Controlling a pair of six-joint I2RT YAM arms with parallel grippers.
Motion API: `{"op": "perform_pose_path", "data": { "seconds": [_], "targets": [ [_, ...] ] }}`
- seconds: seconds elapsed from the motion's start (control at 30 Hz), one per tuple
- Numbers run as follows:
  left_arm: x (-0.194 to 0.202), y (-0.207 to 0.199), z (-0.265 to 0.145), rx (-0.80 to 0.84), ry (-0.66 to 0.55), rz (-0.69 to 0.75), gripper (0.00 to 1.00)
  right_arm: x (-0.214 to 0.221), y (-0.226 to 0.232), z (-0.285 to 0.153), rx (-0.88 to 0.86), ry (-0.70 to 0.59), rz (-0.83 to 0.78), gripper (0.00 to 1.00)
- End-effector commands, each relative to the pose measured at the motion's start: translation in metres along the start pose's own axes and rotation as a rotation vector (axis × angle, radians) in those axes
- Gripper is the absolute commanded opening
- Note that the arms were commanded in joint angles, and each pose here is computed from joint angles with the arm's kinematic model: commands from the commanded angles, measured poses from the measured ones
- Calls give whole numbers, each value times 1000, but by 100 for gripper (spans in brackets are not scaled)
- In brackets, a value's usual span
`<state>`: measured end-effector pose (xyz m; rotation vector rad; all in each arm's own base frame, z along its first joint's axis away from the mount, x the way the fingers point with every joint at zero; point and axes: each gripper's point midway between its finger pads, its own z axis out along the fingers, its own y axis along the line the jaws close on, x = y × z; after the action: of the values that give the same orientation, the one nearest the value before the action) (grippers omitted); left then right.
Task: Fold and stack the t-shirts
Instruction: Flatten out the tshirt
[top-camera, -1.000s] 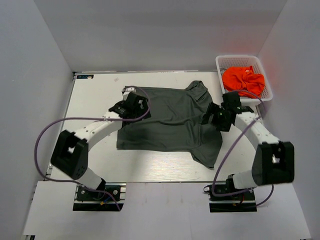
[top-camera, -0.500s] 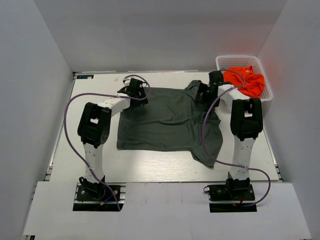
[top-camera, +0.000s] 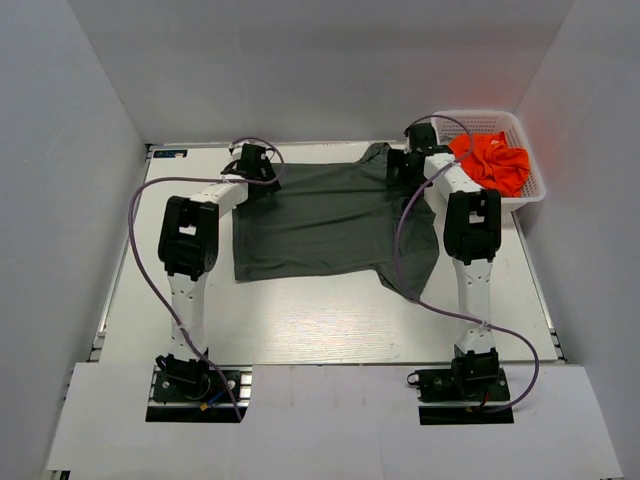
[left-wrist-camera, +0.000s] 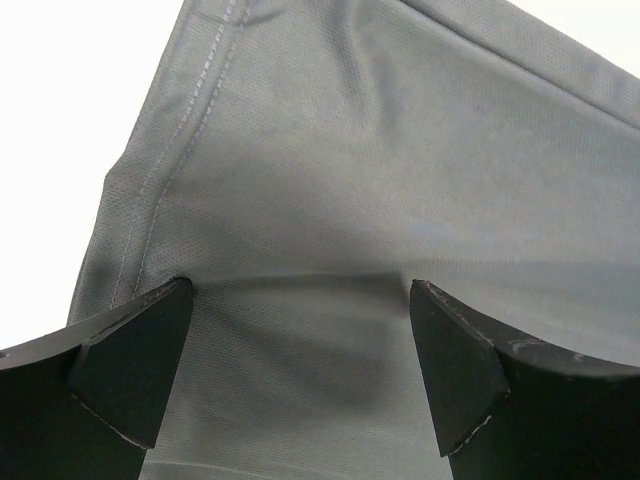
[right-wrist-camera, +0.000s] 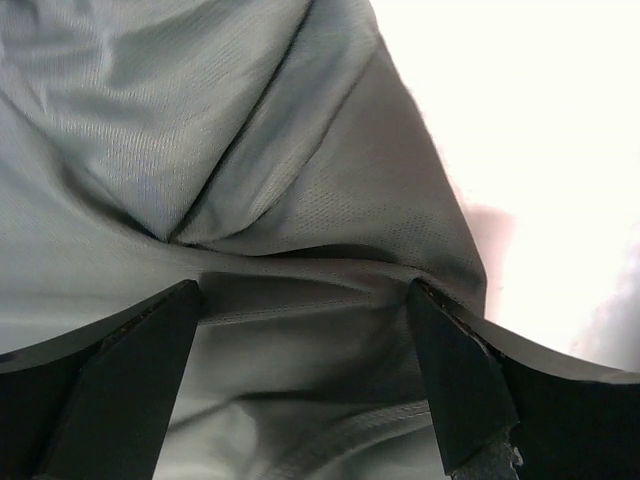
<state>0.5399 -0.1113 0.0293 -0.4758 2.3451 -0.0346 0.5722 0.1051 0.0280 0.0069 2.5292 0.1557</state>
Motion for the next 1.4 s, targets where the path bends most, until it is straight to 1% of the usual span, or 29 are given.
{"op": "perform_pose_path", "data": {
  "seconds": [0.0, 0.07, 0.1, 0.17, 0.27, 0.3, 0.33, 0.4, 0.43, 0.47, 0.53, 0.57, 0.6, 0.63, 0.67, 0.7, 0.73, 0.8, 0.83, 0.87, 0.9, 1.03, 1.07, 1.1, 1.13, 1.23, 1.37],
  "targets": [
    [19, 22, 20, -46, 83, 43, 100, 5, 1, 6, -14, 16, -218, 90],
    [21, 26, 29, -44, 95, 82, 100, 0, -2, 3, 7, -10, -284, 90],
    [11, 24, 31, -27, 83, 80, 100, -13, 3, -5, 1, -55, -319, 90],
    [0, 17, 32, -5, 62, 98, 100, -23, 9, -14, -17, -98, -356, 90],
    [-10, 1, 29, 72, 50, 120, 100, -43, 30, -40, -47, -163, -396, 90],
    [-19, -10, 19, 124, 37, 114, 100, -47, 43, -45, -62, -180, -407, 90],
    [-23, -13, 14, 144, 31, 125, 100, -55, 51, -60, -77, -208, -413, 90],
    [-35, -19, 4, 168, 5, 120, 100, -52, 62, -68, -99, -209, -410, 90],
    [-47, -22, -9, 179, -17, 115, 100, -48, 75, -73, -115, -209, -424, 90],
    [-54, -25, -16, 187, -33, 103, 100, -52, 79, -89, -110, -230, -410, 90],
    [-53, -20, -30, 180, -19, 95, 100, -36, 82, -98, -111, -198, -370, 90],
    [-56, -22, -47, 184, -35, 84, 100, -36, 84, -110, -114, -203, -296, 90],
    [-56, -18, -54, 175, -40, 83, 100, -34, 83, -122, -111, -202, -250, 90],
    [-39, -15, -59, 168, -9, 75, 100, -1, 74, -111, -93, -125, -222, 90],
    [-32, -15, -67, 171, 0, 69, 100, 1, 70, -121, -64, -134, -111, 90],
    [-36, -17, -84, 206, -15, 48, 100, 3, 65, -131, -32, -144, -87, 90],
    [-9, -8, -83, 203, 41, 28, 100, 39, 52, -119, 3, -64, -73, 90],
    [5, -10, -88, 259, 51, 18, 100, 58, 44, -130, 22, -39, -13, 90],
    [25, -10, -88, 277, 89, 16, 100, 73, 41, -127, 23, -12, -1, 90],
    [35, -7, -87, 275, 114, 7, 100, 72, 40, -132, 20, -30, 17, 90],
    [45, -6, -86, 287, 137, 9, 100, 89, 35, -129, 29, -3, 20, 90],
    [69, 1, -77, 271, 203, -4, 100, 102, 30, -123, 56, 33, 54, 90],
    [67, -1, -76, 275, 195, -5, 100, 103, 25, -121, 90, 37, 62, 90],
    [75, 7, -74, 245, 203, -11, 100, 111, 18, -112, 129, 66, 75, 90],
    [77, 9, -71, 231, 207, -19, 100, 112, 18, -112, 148, 75, 87, 90],
    [86, 20, -68, 190, 221, -14, 100, 118, -4, -105, 263, 81, 101, 90],
    [99, 33, -66, 139, 240, -15, 100, 123, -18, -99, 327, 85, 129, 90]
  ]
}}
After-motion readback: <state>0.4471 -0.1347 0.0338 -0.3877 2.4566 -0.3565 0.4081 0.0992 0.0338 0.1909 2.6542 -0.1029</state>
